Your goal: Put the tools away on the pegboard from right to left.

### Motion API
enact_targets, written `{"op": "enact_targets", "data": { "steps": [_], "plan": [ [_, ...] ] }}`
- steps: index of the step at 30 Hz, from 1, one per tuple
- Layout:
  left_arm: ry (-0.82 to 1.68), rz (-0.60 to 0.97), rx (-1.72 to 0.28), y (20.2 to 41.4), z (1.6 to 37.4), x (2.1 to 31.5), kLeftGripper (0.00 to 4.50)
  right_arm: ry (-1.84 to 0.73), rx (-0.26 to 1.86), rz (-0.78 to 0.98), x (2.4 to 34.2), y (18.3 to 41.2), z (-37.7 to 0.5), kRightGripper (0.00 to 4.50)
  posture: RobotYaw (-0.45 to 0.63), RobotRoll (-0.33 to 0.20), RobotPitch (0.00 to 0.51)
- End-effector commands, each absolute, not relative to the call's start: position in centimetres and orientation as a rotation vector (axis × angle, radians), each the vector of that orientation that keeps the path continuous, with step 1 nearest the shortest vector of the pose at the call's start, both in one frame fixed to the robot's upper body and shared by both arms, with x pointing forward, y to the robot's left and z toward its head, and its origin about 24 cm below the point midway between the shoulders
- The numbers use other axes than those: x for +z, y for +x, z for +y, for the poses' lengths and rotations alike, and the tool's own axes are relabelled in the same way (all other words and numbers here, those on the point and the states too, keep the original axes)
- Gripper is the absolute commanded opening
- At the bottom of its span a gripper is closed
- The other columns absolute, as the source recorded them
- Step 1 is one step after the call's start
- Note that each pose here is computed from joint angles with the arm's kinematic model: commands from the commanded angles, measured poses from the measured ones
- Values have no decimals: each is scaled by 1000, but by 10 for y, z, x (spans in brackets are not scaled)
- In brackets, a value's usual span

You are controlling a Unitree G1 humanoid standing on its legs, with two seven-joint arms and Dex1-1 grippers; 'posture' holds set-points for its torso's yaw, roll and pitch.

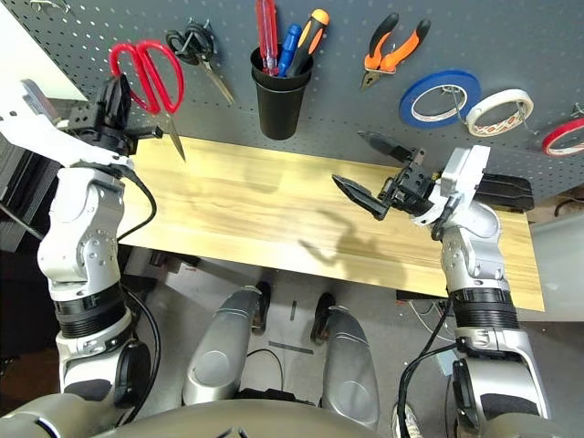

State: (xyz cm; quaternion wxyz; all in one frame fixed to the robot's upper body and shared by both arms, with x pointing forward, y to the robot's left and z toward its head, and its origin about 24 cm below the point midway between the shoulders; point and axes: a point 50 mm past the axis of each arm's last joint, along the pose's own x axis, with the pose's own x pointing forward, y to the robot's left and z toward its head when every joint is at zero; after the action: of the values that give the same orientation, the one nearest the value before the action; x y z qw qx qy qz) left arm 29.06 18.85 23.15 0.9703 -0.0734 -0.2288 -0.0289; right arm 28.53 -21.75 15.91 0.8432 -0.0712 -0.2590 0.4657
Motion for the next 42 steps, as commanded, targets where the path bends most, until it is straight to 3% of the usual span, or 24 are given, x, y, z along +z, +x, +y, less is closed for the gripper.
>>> {"op": "enact_targets", "data": {
  "steps": [1, 14, 29, 42],
  "plan": [
    [-164, -465, -92, 291, 189, 233, 22, -160, 984, -560, 167, 284, -222, 4500, 286, 0, 281],
    [-160, -425, -93, 317, 200, 232, 22, -172, 978, -571, 171, 293, -218, 4500, 261, 0, 278],
    [-163, -388, -190, 349, 184, 226, 22, -167, 958, -564, 165, 291, -211, 4500, 238, 0, 277],
    [-189, -419, -132, 338, 195, 226, 22, -166, 952, -559, 161, 289, -210, 4500, 248, 0, 284]
  ]
}}
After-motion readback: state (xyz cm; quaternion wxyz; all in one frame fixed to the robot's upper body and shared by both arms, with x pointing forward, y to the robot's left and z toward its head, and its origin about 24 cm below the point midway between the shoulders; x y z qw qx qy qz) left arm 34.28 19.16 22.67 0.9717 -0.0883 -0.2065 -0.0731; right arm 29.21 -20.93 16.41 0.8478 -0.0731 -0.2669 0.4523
